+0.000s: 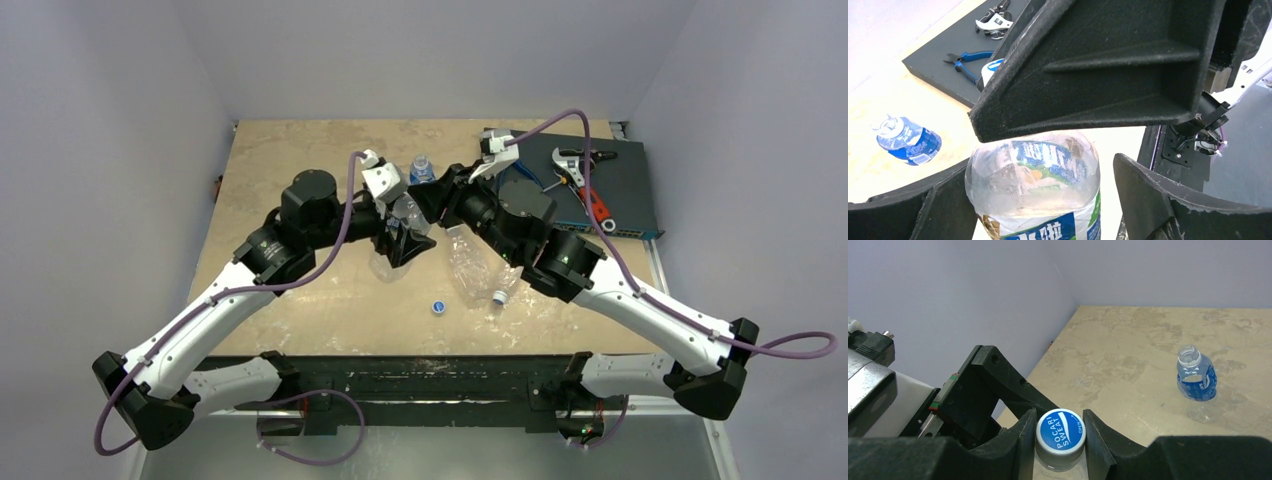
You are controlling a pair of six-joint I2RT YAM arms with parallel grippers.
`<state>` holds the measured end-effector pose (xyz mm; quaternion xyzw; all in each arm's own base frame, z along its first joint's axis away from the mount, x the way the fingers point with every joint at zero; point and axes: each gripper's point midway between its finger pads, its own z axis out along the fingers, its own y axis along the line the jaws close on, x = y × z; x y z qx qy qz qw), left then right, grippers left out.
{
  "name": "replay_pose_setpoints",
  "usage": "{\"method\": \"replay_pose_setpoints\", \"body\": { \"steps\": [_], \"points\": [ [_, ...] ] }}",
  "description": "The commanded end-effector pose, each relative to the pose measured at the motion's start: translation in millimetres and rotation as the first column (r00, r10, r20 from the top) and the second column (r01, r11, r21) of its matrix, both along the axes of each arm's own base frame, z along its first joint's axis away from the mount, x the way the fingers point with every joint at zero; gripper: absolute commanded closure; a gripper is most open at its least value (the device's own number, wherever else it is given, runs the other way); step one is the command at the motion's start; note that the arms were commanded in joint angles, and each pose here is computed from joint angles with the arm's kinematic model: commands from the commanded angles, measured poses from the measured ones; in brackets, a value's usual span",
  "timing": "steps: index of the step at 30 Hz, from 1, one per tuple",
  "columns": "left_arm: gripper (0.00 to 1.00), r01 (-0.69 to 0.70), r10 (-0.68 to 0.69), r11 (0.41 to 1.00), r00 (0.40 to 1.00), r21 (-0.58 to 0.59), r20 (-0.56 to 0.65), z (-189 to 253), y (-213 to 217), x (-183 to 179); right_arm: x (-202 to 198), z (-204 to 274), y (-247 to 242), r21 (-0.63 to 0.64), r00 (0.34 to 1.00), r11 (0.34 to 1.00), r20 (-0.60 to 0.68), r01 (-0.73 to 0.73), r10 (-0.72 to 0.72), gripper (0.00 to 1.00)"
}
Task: Unscrew the bottle caps
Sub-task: Pick up the plastic bottle at the center of the board.
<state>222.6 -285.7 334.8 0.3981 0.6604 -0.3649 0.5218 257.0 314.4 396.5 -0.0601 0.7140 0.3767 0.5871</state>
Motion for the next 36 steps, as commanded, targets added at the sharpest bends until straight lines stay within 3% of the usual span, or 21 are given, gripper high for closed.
{"method": "replay_pose_setpoints", "body": {
  "steps": [1,5,8,9,12,15,25,36],
  "points": [
    [0.17,0.061,-0.061,0.997,0.998,-0.053,0.000,15.6,-3.5,-14.7,-4.6,55.1,-14.9,0.122,0.995,0.992,0.097,0.026,-0.038,0.99],
    [0.48,0.077,-0.077,0.995,0.997,-0.065,0.008,22.0,-4.7,-17.0,-8.9,62.1,-14.8,0.137,0.993,0.990,0.111,0.019,-0.034,0.99],
    [0.52,0.073,-0.072,0.995,0.997,-0.067,0.007,22.8,-4.3,-15.4,-11.0,64.8,-10.7,0.129,0.993,0.992,0.116,0.007,-0.022,0.93],
    [0.52,0.070,-0.070,0.995,0.997,-0.070,0.012,24.8,-4.2,-14.6,-11.4,65.2,-8.7,0.127,0.993,0.992,0.114,0.001,-0.016,0.86],
    [0.52,0.051,-0.047,0.995,0.998,-0.081,0.046,34.8,-3.1,-9.1,-11.0,67.5,-7.4,0.137,0.995,0.991,0.096,0.008,-0.021,0.49],
    [0.52,0.049,-0.045,0.996,0.997,-0.073,0.058,36.2,-2.8,-7.5,-7.6,75.0,-15.3,0.160,0.995,0.986,0.077,0.053,-0.066,0.35],
    [0.55,0.009,0.009,0.995,0.983,-0.096,0.183,59.9,3.7,1.7,-4.8,87.3,-15.0,0.171,0.994,0.983,0.070,0.067,-0.080,0.40],
    [0.58,0.098,-0.060,0.991,0.932,-0.088,0.357,91.4,2.8,-8.5,-7.7,92.5,-16.9,0.182,0.993,0.982,0.092,0.054,-0.072,0.43]
  ]
}}
